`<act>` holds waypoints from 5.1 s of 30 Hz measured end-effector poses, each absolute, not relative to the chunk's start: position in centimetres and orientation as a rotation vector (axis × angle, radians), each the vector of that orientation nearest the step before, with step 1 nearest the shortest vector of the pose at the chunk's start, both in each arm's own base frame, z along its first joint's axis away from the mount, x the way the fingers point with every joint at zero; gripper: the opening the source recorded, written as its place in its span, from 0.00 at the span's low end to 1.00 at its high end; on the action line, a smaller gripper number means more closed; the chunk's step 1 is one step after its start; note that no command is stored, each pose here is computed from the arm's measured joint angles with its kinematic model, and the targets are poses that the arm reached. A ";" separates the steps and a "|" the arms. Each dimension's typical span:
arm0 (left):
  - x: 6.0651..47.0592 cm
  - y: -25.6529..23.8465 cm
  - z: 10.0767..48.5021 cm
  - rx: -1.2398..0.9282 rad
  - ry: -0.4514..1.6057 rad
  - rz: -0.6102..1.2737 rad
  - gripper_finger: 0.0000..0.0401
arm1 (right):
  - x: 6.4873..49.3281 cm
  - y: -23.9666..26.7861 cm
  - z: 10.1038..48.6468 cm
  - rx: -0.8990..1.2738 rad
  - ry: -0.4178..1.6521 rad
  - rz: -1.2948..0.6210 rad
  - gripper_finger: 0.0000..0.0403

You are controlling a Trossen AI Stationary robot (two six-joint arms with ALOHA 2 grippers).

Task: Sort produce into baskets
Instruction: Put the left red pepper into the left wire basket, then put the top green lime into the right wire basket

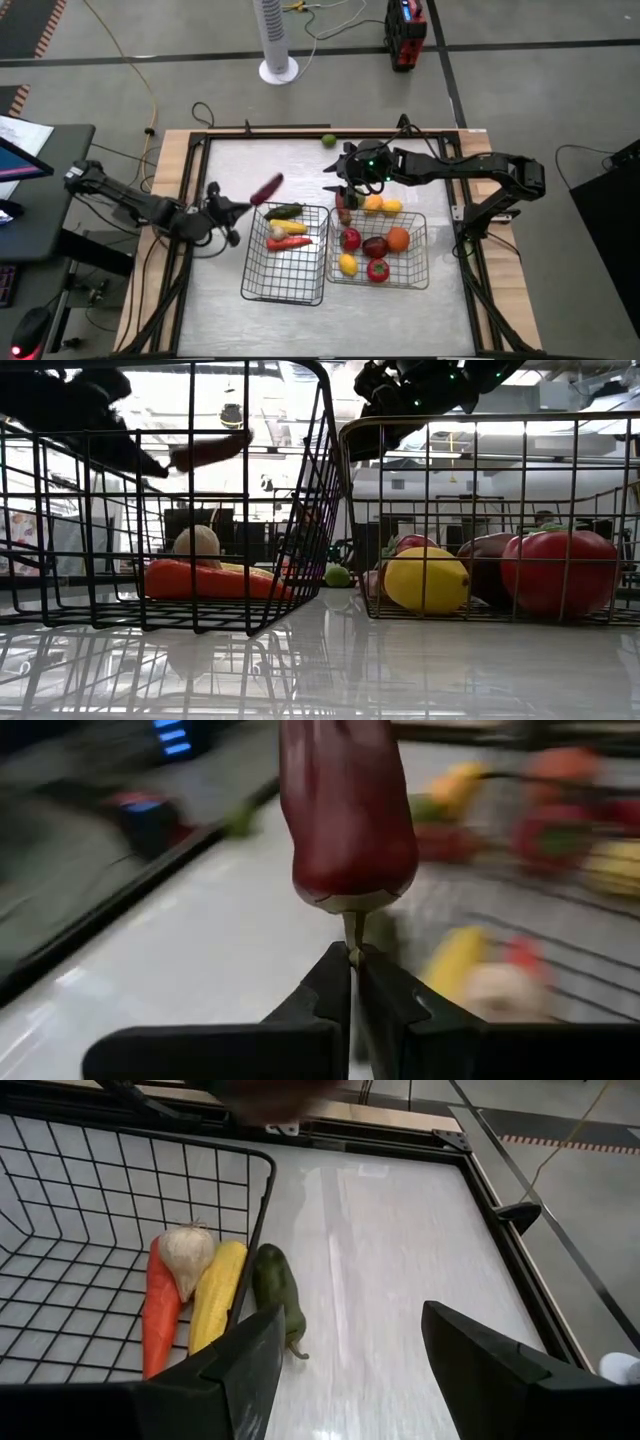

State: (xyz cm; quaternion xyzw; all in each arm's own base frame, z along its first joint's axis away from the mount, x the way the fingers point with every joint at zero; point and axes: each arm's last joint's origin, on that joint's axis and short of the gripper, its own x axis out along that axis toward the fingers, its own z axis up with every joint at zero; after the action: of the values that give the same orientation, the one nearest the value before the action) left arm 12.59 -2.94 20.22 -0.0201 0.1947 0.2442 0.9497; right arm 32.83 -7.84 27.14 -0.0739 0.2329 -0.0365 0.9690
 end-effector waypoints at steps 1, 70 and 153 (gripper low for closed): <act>12.6 -3.2 20.5 -0.037 0.388 0.438 0.00 | 32.8 -7.9 27.1 -0.149 0.470 -0.074 0.66; 16.5 4.5 25.1 -0.043 0.227 0.560 0.31 | 37.0 -26.1 17.1 0.065 0.823 -0.526 0.83; 17.0 5.2 24.7 -0.034 0.251 0.500 0.31 | 40.9 -26.7 17.4 0.147 0.972 -0.318 0.73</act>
State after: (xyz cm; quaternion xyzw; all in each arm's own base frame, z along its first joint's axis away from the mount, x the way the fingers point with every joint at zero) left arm 17.03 5.17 24.65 -0.0167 0.1239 0.2470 0.9609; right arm 40.91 -26.72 17.35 0.0701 0.4646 -0.1518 0.8696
